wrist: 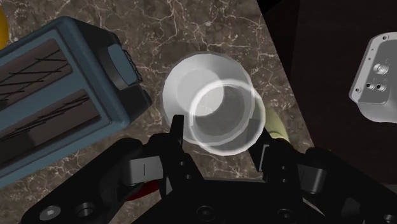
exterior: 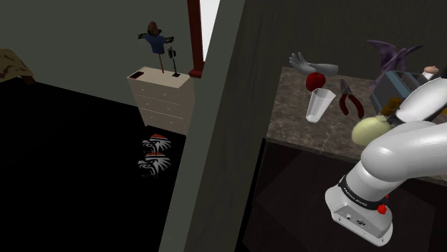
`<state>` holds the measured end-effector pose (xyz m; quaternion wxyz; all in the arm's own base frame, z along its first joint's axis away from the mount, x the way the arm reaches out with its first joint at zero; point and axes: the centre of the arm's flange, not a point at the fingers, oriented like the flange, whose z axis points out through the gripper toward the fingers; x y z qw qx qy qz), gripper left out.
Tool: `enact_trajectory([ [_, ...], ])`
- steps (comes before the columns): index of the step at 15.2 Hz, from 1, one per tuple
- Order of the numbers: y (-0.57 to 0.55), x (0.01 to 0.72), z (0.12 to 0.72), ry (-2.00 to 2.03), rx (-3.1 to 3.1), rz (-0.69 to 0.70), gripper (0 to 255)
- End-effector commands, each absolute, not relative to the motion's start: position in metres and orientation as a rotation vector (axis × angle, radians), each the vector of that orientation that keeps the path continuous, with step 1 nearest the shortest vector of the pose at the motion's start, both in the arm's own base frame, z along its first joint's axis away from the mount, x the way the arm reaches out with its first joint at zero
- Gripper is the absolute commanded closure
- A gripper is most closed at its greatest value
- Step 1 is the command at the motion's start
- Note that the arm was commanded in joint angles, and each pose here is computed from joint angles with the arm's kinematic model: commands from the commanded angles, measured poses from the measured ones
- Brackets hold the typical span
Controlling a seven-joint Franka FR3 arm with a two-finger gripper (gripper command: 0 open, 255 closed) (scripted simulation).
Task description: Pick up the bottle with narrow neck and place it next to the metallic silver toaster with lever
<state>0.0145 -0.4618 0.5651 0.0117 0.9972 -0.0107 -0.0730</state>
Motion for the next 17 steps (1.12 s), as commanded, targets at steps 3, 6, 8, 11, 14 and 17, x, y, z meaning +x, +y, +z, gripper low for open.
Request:
enact_trajectory([
  [3,-0.462,0.016,0.544,-0.033,3.109,-0.227,255],
  [6,-0.462,0.016,0.528,-0.033,3.109,-0.227,255],
  [8,-0.462,0.016,0.517,-0.033,3.109,-0.227,255],
  [11,-0.462,0.016,0.501,-0.033,3.109,-0.227,255],
  [14,-0.462,0.016,0.486,-0.033,3.109,-0.227,255],
  [17,-0.462,0.016,0.470,-0.033,3.109,-0.227,255],
])
